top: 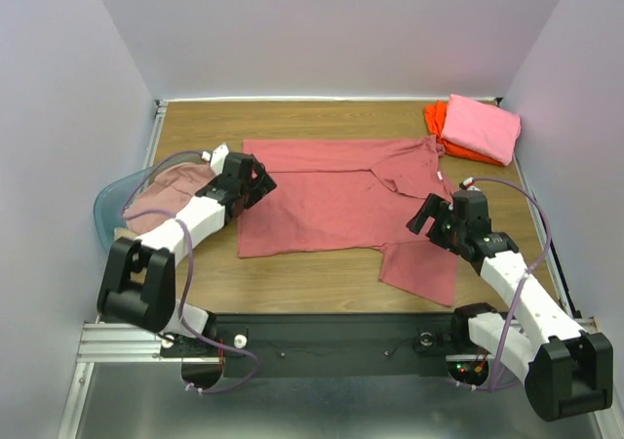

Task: Fold and stack the t-shirts
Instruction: Fold the tshirt

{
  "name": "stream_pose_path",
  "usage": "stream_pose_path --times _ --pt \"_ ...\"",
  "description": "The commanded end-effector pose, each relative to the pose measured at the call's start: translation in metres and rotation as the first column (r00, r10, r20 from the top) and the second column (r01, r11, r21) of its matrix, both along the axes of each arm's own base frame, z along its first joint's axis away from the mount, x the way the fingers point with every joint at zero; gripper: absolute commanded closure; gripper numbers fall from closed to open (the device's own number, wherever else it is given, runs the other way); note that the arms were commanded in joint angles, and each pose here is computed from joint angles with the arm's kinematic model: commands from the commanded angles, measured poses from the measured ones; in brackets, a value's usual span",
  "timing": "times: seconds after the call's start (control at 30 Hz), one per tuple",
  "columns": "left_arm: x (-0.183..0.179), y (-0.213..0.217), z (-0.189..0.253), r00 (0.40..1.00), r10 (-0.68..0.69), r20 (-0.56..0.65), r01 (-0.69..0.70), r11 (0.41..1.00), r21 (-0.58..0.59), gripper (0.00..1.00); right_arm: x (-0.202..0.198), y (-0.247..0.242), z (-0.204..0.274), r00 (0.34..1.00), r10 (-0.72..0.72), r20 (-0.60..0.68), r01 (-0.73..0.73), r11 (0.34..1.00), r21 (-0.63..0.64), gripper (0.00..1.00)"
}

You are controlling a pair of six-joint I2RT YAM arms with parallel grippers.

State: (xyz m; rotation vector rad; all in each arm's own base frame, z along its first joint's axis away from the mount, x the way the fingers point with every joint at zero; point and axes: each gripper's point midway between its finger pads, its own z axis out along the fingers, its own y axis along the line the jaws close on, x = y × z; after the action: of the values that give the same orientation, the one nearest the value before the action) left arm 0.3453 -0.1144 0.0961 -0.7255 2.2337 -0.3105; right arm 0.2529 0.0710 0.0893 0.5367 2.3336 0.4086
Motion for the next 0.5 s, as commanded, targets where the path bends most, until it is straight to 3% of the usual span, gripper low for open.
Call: stream_pose_path --times 0.0,0.17,0.3,0.43,0.47 --pt "0.039 0.066 0.003 0.992 0.124 0.027 -0.126 0.964 0.236 0.02 0.003 -0.003 0.006 0.999 -0.001 0.036 0.002 1.000 -0.016 0.00" --pt "0.088 0.049 0.039 0.992 0.056 0.113 -0.079 0.974 0.212 0.02 0.004 -0.003 0.006 0.999 -0.001 0.033 0.002 1.000 -0.019 0.00" --pt "0.120 0.044 0.040 0.996 0.053 0.078 -0.069 0.972 0.223 0.02 0.002 -0.002 0.005 0.999 0.007 0.032 -0.007 1.000 -0.010 0.00" --pt "0.107 0.027 0.042 0.999 0.007 0.042 -0.015 0.984 0.180 0.03 -0.001 0.002 0.010 0.998 0.020 0.055 -0.021 1.000 0.010 0.00" --pt "0.099 0.028 0.059 0.996 0.030 0.087 -0.045 0.984 0.174 0.03 -0.001 0.002 0.012 0.998 0.019 0.060 -0.020 1.000 0.014 0.00"
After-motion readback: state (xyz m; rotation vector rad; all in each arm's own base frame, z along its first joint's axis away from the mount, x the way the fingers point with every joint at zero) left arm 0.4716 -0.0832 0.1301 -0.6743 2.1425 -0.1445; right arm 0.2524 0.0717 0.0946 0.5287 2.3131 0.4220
